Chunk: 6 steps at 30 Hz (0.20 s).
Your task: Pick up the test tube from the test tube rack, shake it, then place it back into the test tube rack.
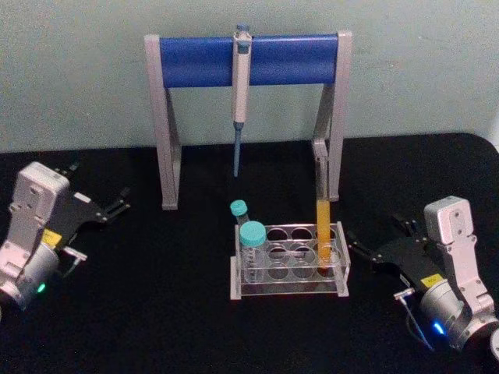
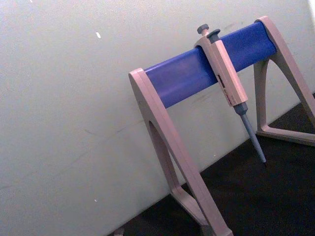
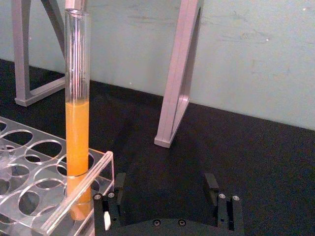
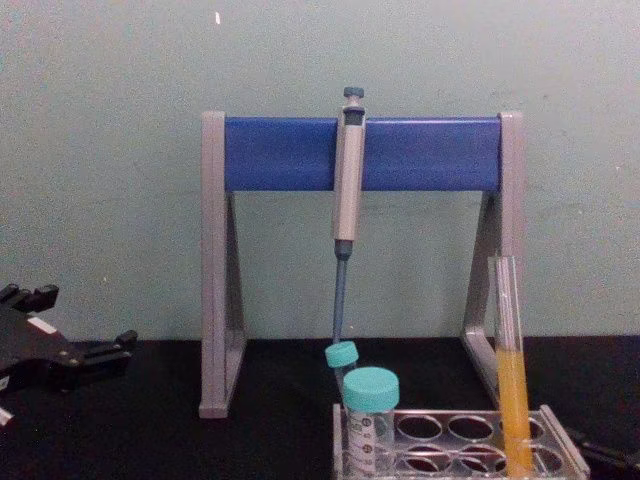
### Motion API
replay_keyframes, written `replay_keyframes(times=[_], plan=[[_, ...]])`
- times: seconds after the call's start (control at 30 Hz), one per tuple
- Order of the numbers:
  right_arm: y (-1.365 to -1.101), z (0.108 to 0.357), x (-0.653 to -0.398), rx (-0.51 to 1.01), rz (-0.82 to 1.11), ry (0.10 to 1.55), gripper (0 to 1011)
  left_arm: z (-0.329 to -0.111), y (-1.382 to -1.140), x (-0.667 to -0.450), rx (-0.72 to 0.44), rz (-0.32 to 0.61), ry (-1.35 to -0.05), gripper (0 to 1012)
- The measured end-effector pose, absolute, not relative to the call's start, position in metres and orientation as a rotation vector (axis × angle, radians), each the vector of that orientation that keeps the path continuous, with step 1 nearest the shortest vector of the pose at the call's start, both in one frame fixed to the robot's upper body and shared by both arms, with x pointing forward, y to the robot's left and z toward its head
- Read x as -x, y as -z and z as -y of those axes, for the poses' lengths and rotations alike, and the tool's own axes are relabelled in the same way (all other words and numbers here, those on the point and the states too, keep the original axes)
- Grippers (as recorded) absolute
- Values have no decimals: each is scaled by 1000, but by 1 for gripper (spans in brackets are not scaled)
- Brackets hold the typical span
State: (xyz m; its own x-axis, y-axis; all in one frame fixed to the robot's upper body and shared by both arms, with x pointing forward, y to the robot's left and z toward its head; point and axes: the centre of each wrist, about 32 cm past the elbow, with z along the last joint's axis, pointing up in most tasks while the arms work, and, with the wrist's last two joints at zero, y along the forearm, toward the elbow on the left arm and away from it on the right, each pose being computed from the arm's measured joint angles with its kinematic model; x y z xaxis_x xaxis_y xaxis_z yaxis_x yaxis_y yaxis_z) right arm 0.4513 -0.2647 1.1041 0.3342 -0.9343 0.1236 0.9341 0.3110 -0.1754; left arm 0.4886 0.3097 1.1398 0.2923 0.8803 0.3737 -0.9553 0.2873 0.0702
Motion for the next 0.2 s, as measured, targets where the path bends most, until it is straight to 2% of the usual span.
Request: replay_keyframes(times=[0.2], plan=[[-1104, 265, -451, 231, -1, 1233, 1000, -310, -1140, -489, -304, 285, -1248, 1001]])
